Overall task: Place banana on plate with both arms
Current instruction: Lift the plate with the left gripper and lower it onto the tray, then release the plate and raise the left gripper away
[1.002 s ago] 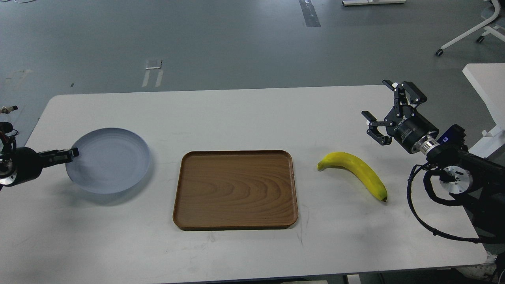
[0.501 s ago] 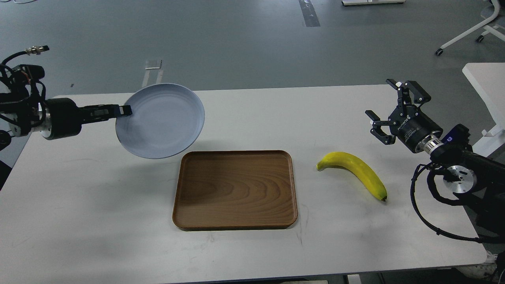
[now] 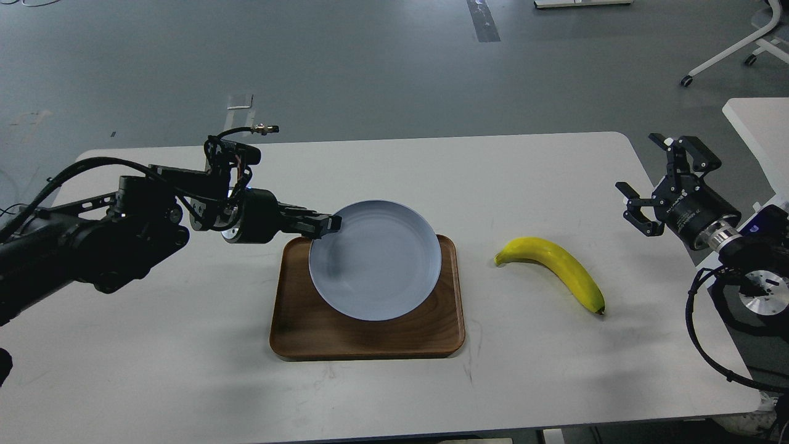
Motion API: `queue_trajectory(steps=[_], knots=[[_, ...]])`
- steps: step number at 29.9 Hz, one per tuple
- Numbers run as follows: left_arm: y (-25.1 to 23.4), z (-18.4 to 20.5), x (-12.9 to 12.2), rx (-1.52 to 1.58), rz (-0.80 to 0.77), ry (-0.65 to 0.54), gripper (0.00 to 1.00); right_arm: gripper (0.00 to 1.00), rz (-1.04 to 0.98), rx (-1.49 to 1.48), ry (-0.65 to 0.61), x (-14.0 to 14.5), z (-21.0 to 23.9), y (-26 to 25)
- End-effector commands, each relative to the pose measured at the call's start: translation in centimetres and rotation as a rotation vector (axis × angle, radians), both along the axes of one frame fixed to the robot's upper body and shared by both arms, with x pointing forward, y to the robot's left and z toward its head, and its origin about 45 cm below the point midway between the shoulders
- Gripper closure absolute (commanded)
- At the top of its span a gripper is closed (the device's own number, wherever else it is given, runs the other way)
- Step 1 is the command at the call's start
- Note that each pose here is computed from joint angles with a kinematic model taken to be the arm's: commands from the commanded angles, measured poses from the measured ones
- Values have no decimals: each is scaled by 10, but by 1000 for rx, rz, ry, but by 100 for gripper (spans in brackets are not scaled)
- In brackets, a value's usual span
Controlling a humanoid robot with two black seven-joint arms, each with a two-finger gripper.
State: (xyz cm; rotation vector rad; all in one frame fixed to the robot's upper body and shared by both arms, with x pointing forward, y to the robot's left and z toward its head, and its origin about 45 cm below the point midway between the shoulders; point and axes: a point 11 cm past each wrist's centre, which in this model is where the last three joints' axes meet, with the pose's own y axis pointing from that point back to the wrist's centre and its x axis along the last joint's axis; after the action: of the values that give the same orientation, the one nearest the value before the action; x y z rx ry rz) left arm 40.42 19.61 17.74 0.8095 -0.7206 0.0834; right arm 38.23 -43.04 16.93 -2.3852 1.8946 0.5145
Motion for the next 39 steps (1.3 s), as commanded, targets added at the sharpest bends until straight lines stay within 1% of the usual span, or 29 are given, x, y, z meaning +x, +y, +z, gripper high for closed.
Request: queue_trajectory(steps=[1,13,21,22,24,25,26,27,28,30,33,35,36,38,39], knots=[[-11,-17,-2,14,-2,28,100,0,-13,-14,2,-3,2,-9],[-23,-39,-4,33,9,57,100,0,-14,-14,7,-5,0,-10],[-22,-44,-5,23,22,44,100,0,-14,-14,6,-5,1,-10],[-22,-45,-4,21,28,43,89,0,-13,-13,6,-5,1,-9],[-24,-45,-3,19,31,38,73,0,-13,-13,6,-5,1,-9],[-24,-45,-1,13,38,24,54,0,-13,-13,6,-5,1,-9],[-24,-45,0,11,39,17,44,0,-13,-13,6,-5,1,-9],[-25,-44,0,5,41,10,19,0,-12,-12,6,-5,0,-9],[-26,-43,1,1,43,9,1,0,-12,-12,6,-5,0,-9],[-25,-42,2,-4,47,6,1,0,-12,-12,6,-5,0,-9],[-22,-30,10,-68,100,12,1,0,-12,-11,6,-4,0,-8],[-23,-15,18,-186,181,43,1,0,-10,-11,8,-5,-1,-8],[-18,-2,27,-291,260,67,1,0,-10,-10,8,-4,-1,-7],[-11,12,35,-416,354,96,1,0,-7,-8,8,-4,-2,-6],[-6,24,44,-549,445,128,1,0,-5,-5,9,-4,-2,-4]])
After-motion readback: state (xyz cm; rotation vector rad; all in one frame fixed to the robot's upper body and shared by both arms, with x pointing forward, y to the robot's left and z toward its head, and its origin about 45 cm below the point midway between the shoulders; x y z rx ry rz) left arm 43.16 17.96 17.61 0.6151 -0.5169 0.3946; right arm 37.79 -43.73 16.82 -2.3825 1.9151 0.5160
